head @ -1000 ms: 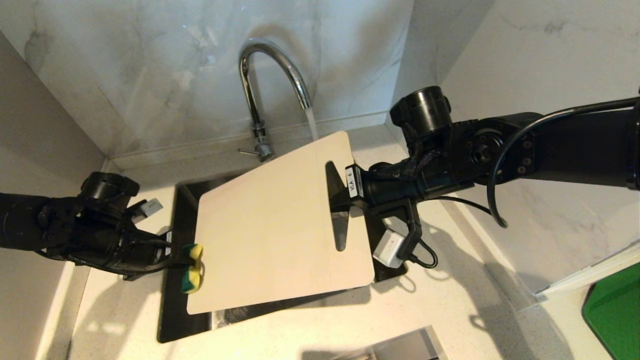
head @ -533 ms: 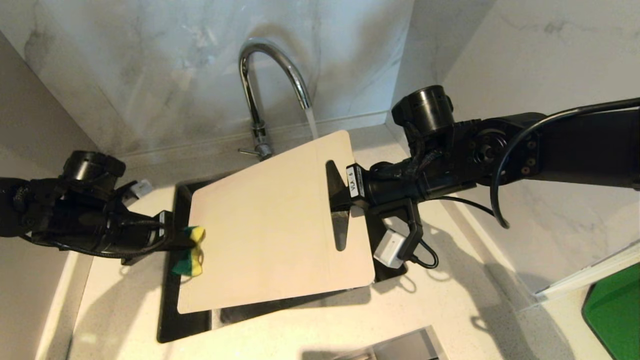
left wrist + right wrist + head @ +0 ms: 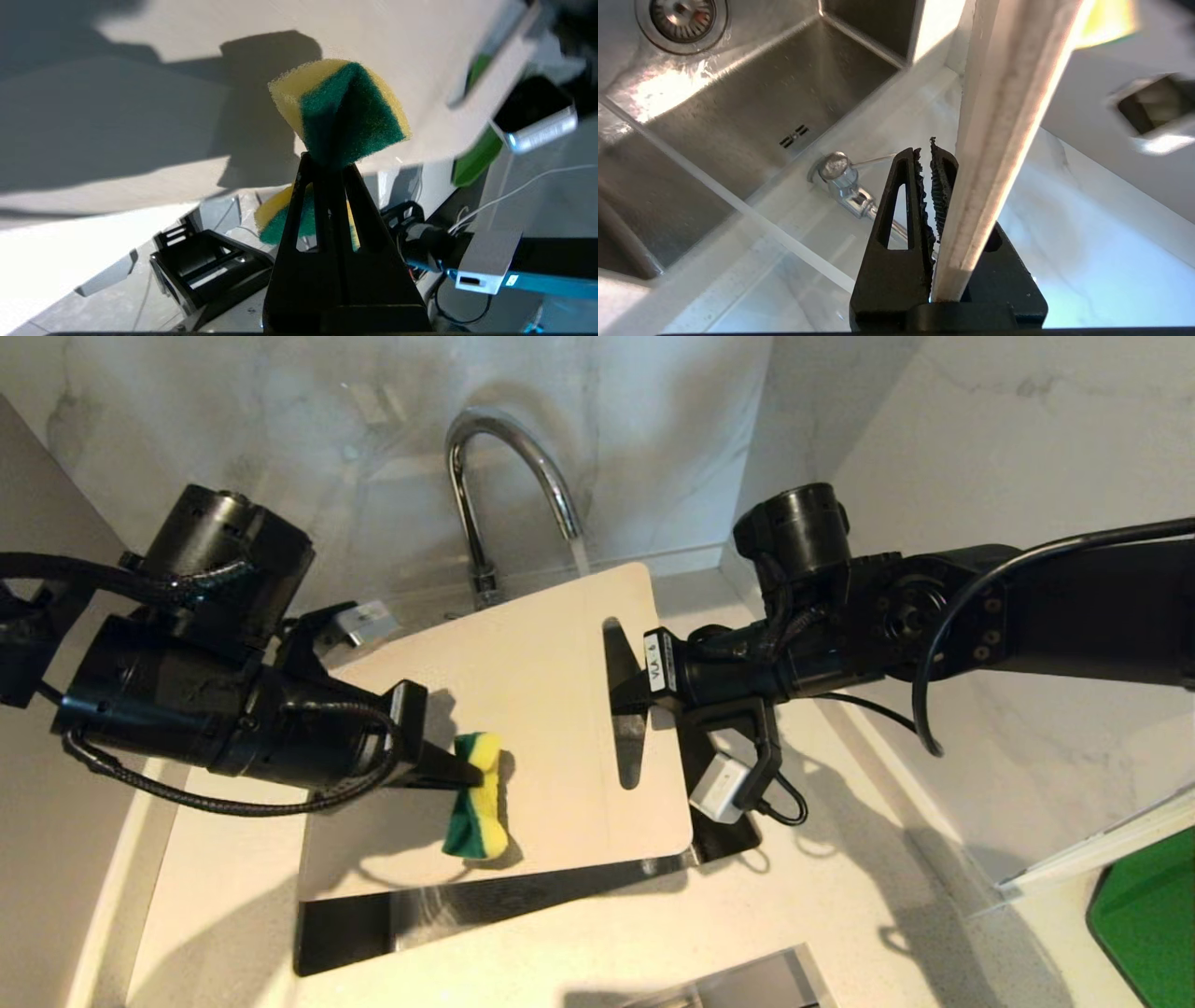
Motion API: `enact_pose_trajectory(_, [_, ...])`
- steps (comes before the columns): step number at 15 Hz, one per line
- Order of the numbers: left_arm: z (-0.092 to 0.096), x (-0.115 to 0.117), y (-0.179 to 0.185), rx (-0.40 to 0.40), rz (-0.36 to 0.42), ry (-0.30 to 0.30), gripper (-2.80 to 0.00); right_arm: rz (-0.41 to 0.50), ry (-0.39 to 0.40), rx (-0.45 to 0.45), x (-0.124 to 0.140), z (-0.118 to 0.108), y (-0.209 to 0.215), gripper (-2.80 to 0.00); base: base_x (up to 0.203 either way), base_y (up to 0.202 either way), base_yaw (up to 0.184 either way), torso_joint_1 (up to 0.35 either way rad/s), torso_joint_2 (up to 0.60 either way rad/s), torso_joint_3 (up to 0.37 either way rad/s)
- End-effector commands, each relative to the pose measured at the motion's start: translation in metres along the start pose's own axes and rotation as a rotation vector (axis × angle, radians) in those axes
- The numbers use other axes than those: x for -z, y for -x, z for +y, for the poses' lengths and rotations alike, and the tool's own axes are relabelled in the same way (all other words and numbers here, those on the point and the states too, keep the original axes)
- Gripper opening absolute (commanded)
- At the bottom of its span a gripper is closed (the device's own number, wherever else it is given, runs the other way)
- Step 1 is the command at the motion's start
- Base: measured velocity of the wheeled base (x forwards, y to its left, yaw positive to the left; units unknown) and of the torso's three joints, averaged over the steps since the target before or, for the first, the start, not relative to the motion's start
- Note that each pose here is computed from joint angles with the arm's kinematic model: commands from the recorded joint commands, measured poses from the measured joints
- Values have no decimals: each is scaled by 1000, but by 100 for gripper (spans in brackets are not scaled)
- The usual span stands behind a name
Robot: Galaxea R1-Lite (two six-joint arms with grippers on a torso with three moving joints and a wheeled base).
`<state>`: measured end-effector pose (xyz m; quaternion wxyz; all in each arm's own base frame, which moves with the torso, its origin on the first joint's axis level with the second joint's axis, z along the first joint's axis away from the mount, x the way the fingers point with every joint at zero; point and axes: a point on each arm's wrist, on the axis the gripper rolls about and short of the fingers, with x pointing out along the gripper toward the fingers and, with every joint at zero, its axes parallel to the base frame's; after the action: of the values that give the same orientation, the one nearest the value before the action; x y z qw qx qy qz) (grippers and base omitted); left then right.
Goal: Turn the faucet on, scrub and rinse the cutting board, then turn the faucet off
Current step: Scrub the cutting board underwater
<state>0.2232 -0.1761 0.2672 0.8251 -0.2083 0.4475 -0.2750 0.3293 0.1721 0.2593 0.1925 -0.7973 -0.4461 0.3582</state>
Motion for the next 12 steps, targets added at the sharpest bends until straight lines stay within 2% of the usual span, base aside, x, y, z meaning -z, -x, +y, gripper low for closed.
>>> enact_pose_trajectory(1, [-17, 14, -6, -3, 19, -31, -280, -1, 15, 4, 0, 0, -1, -280, 0, 0, 0, 0, 0, 0])
enact_pose_trajectory(4, [-10, 20, -21, -34, 53, -24, -280, 14, 9, 10, 5, -3, 0, -280, 0, 0, 0, 0, 0, 0])
enact_pose_trajectory(9, [4, 19, -40, -100, -11, -16, -280, 9, 4, 8, 4, -1, -1, -280, 0, 0, 0, 0, 0, 0])
enact_pose_trajectory(12, [17, 20, -43, -124, -19, 7, -280, 11, 4, 8, 5, -1, -1, -280, 0, 0, 0, 0, 0, 0])
